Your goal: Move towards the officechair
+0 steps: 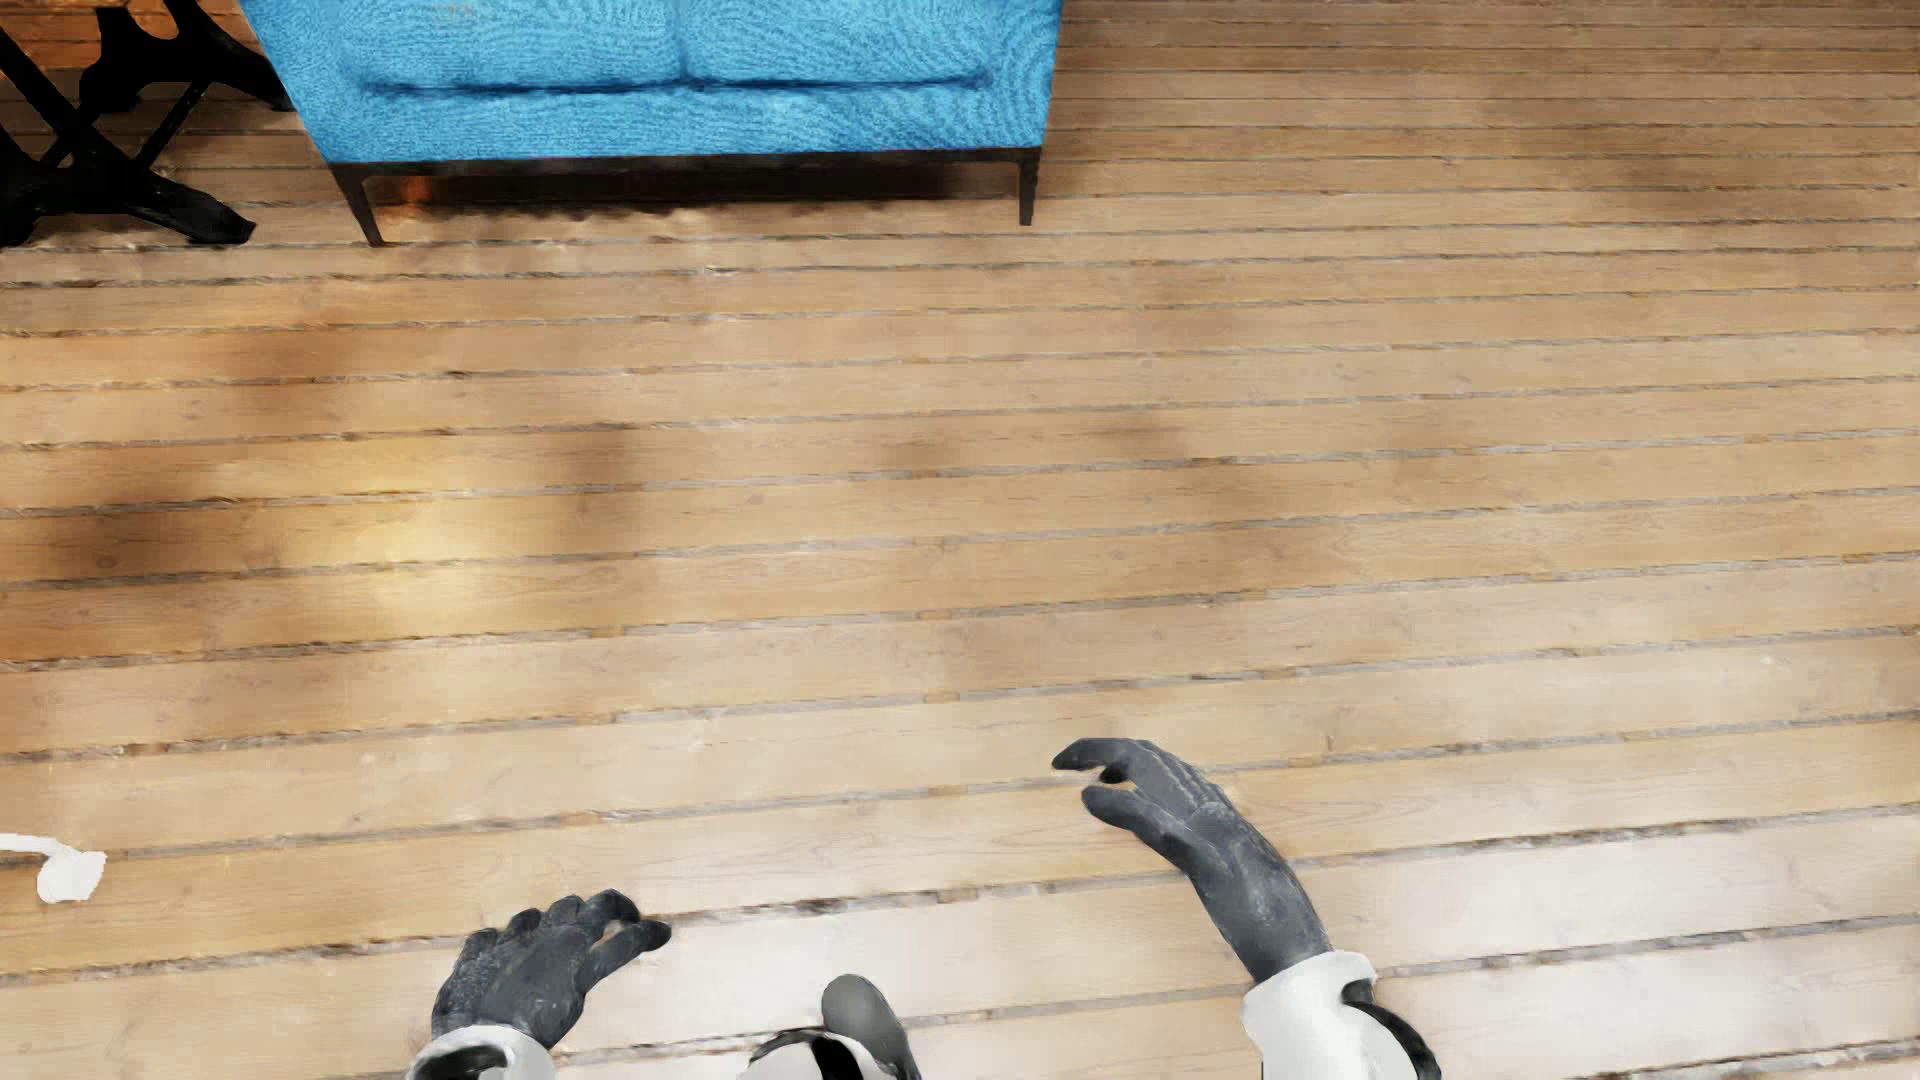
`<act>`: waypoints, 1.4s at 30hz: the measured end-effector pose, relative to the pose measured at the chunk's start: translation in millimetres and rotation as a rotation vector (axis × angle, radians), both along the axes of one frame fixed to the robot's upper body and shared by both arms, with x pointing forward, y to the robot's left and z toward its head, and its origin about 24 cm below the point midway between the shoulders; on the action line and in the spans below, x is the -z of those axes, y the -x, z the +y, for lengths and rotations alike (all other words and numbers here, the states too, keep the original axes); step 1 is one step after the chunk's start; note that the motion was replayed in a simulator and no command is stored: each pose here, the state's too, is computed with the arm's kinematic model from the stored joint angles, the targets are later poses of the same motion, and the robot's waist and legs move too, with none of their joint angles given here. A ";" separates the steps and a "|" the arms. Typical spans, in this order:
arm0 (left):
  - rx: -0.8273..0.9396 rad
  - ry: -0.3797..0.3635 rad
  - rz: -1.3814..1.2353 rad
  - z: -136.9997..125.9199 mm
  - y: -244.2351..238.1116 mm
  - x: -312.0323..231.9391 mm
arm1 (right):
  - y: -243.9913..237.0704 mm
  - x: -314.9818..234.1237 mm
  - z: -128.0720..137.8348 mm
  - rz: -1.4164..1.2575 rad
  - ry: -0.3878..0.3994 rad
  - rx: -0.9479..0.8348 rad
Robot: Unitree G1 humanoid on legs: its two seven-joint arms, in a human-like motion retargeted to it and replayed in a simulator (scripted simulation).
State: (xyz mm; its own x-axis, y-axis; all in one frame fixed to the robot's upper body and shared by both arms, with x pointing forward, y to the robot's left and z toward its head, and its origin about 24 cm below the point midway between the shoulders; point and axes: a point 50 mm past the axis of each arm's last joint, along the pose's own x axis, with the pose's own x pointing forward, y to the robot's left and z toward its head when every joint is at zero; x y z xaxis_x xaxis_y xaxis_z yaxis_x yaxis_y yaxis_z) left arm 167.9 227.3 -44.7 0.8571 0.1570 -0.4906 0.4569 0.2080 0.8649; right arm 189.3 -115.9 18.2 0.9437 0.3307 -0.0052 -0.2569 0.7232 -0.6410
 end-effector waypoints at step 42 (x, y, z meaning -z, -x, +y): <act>-0.307 0.219 0.427 -27.1 51.0 89.6 | 97.8 149.8 -107.0 0.948 0.213 0.700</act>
State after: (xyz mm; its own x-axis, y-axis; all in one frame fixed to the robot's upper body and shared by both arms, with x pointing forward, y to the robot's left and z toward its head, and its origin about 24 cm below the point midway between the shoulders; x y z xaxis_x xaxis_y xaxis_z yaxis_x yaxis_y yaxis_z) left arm 116.9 200.2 -134.3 0.5067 0.2232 -0.8327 0.6468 0.5403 0.5383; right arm 91.5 -222.8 -131.6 0.5092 -0.3450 -0.7885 -0.2849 0.7969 -0.5327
